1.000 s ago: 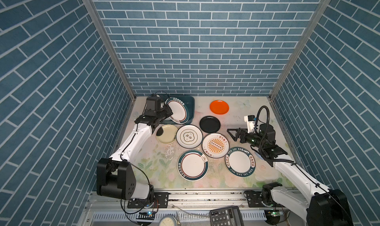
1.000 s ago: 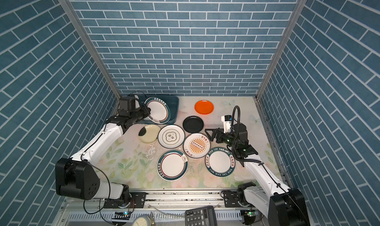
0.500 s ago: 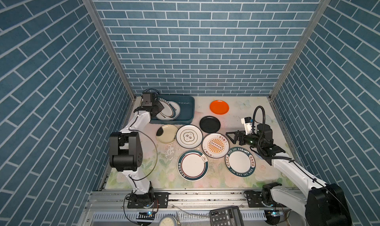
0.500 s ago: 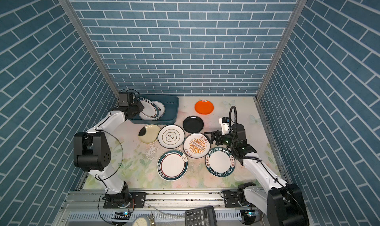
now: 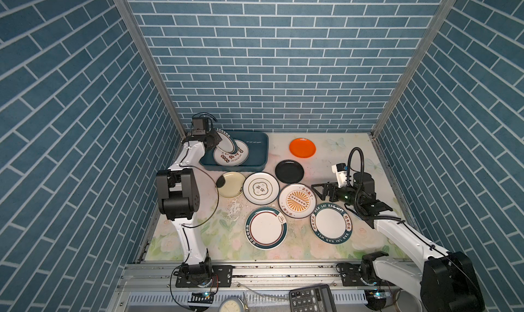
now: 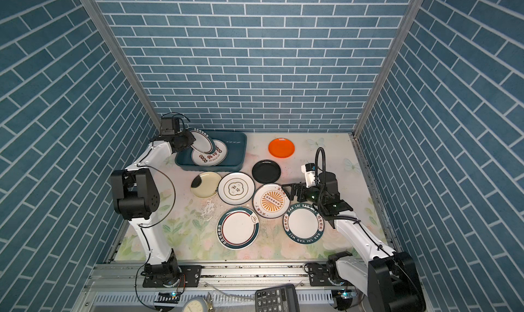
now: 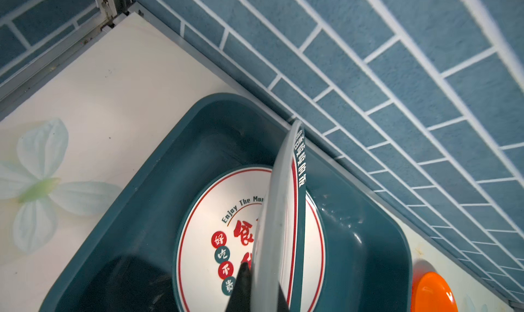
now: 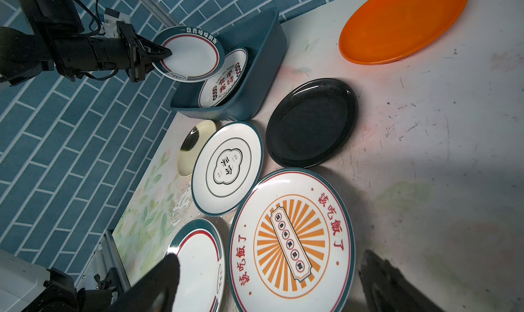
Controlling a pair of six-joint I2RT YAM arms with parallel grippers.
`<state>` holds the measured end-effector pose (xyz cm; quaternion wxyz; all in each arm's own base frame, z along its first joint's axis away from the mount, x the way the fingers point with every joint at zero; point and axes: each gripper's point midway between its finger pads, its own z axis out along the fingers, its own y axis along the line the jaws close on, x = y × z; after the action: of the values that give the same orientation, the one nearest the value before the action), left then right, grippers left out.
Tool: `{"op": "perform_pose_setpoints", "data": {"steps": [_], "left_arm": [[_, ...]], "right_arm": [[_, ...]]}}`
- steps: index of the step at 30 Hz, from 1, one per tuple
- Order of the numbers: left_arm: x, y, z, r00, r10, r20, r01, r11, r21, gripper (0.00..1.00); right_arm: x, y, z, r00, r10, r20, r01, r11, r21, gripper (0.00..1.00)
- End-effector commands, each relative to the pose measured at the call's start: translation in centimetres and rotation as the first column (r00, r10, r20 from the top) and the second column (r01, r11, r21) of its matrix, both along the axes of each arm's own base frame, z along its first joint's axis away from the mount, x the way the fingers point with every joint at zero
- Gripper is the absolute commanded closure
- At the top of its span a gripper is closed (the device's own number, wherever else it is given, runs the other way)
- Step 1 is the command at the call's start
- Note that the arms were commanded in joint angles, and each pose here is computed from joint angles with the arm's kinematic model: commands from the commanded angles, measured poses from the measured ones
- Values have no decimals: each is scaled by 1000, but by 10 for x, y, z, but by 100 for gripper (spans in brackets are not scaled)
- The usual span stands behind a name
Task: Place the plates into the plastic bin on the countertop
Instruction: 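Carry the green-rimmed plate with the left gripper over the teal bin, then lower the green-rimmed plate onto the red-text plate in the bin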
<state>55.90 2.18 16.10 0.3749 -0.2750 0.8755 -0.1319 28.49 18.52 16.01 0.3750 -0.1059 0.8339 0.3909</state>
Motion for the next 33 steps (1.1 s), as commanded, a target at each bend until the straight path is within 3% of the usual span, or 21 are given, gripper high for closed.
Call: {"op": "perform_pose_setpoints", "data": {"steps": [1, 15, 22, 30, 33], "left_arm": [[1, 0, -9, 999, -23, -32, 24, 1000, 19, 100], [-1, 6, -34, 990, -53, -129, 65, 993, 97, 100], [-4, 7, -51, 982, -60, -176, 80, 991, 107, 73], [-2, 10, -54, 978, -59, -200, 85, 989, 124, 67], [-2, 9, -51, 979, -64, -192, 89, 988, 125, 60]], "right_arm": [[2, 0, -3, 999, 14, 35, -14, 1000, -24, 1], [7, -4, -12, 1000, -21, 13, 22, 999, -49, 1], [9, -5, -14, 999, -32, 10, 33, 998, -50, 1], [9, -10, -12, 998, -57, 24, 58, 997, -58, 1], [9, -10, -12, 998, -56, 23, 57, 997, -59, 1]]}}
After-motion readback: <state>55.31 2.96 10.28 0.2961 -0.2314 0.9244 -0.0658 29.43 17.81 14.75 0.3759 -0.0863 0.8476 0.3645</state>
